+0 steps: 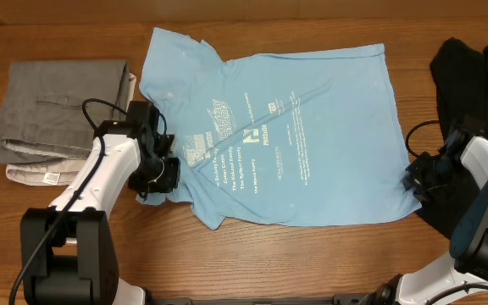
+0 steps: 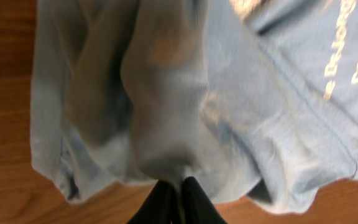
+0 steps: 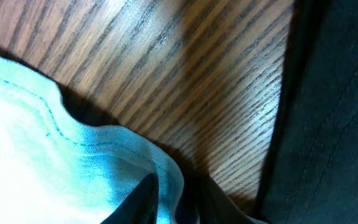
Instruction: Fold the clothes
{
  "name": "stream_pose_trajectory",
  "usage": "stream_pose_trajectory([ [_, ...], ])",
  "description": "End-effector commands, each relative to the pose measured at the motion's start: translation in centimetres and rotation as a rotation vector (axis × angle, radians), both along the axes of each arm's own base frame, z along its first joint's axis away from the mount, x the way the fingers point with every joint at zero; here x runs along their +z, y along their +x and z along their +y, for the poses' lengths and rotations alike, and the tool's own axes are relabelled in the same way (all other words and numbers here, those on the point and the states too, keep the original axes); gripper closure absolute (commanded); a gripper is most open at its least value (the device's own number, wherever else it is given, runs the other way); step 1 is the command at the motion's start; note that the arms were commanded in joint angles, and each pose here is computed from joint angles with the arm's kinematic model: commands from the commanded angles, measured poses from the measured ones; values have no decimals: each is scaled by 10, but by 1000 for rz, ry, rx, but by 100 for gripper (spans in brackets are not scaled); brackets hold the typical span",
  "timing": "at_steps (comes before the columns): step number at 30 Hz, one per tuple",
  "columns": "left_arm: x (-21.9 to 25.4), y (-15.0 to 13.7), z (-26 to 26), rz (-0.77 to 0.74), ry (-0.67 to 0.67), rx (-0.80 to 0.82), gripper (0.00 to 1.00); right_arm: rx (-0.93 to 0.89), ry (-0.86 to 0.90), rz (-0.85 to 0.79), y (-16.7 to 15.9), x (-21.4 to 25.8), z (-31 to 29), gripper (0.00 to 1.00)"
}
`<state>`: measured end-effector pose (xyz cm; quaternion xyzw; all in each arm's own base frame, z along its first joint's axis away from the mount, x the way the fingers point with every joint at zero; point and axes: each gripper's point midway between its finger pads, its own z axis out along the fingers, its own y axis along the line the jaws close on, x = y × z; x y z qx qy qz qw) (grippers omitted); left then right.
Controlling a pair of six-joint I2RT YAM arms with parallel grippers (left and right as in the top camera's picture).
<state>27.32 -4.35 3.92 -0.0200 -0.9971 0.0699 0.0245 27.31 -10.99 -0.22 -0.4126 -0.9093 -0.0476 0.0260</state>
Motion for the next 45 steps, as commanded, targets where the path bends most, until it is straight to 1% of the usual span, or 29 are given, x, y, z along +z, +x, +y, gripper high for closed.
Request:
stream_pose_trajectory([
  [1,-4,-8,1,42,0,27,92,0,50,17,-5,-13,11,74],
  [3,-3,-9,1,49,0,45,92,-1,60,20,-6,-13,13,73],
  [6,-3,-9,0,52,-1,73,92,-1,67,39,-10,-12,15,69],
  [12,-3,-7,0,50,1,103,92,2,41,89,-21,-12,11,69],
  [13,-3,-7,0,51,2,111,91,2,41,89,-21,-12,11,71],
  [14,-3,-7,0,52,2,120,92,2,41,89,-21,-12,11,80],
  [15,-3,-7,0,53,3,132,92,2,41,89,-21,-12,11,94],
  [16,-3,-7,0,55,4,146,93,1,43,88,-21,-12,12,96],
  [17,-3,-7,0,58,5,157,96,1,47,86,-21,-12,12,96],
  [22,6,-8,0,65,7,175,96,0,62,106,-17,5,12,96],
  [25,25,-7,0,40,3,185,96,-8,64,112,-6,32,7,96],
  [29,55,-13,0,1,-2,224,96,-7,68,122,1,64,3,96],
  [37,120,-38,2,-124,-28,282,96,-8,82,183,-14,77,2,96],
  [41,136,-61,5,-134,-27,308,96,-9,81,184,-18,89,4,96],
  [45,143,-75,13,-137,13,356,96,-12,62,180,-21,100,1,96],
])
